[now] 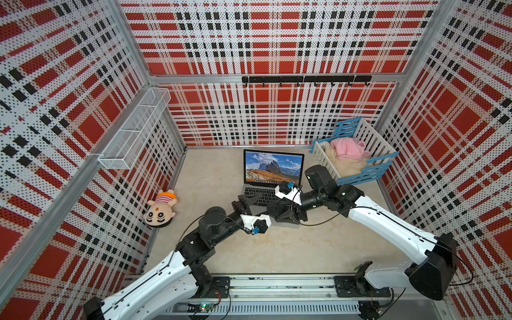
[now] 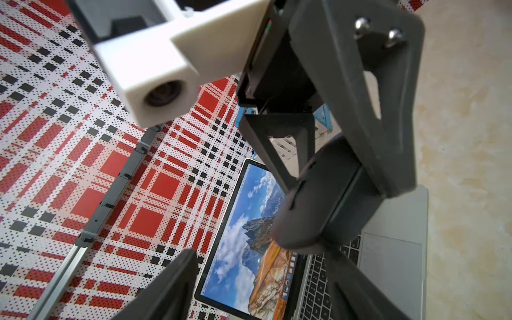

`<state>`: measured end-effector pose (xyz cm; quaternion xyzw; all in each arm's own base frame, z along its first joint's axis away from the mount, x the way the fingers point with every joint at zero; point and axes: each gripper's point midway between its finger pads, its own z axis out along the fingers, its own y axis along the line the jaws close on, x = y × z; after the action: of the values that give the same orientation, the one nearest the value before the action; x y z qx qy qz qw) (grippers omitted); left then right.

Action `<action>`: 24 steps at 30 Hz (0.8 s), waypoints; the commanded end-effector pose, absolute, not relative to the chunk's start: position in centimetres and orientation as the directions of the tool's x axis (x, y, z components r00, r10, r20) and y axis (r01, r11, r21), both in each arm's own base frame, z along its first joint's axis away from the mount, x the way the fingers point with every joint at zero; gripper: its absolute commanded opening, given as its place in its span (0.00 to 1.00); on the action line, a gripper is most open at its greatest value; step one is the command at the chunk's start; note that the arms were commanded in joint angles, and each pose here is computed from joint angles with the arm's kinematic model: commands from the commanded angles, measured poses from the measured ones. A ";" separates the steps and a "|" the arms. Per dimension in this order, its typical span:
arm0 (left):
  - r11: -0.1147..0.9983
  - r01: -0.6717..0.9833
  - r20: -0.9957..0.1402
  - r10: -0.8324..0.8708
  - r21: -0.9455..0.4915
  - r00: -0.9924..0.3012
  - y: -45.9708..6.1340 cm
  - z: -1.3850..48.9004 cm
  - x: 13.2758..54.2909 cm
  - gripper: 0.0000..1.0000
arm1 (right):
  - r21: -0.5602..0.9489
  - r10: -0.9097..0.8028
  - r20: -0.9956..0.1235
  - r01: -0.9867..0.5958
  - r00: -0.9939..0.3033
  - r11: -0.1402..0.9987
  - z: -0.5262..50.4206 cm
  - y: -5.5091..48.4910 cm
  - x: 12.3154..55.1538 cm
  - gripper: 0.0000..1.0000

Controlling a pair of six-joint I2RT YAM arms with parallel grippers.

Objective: Remove the wireless mouse receiver from the laptop
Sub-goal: Pick up the mouse from the center of the board.

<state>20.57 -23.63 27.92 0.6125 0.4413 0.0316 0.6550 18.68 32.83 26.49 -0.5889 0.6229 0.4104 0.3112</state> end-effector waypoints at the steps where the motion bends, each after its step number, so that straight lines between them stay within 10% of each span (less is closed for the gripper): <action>1: 0.140 0.484 -0.467 0.585 0.864 0.663 -24.4 27.2 19.6 0.73 | 0.216 -0.483 -0.863 -0.973 -0.150 -0.085 26.9 33.1 17.5 0.59; 24: 0.031 0.502 -0.423 0.586 0.864 0.691 -25.9 25.0 18.2 0.50 | 0.280 -0.529 -0.835 -0.945 -0.151 -0.172 25.4 34.6 15.1 0.60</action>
<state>18.28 -25.71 23.76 0.6994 0.3989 0.0318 0.5922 15.97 34.29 23.66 -0.6034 0.6263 0.4419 0.2198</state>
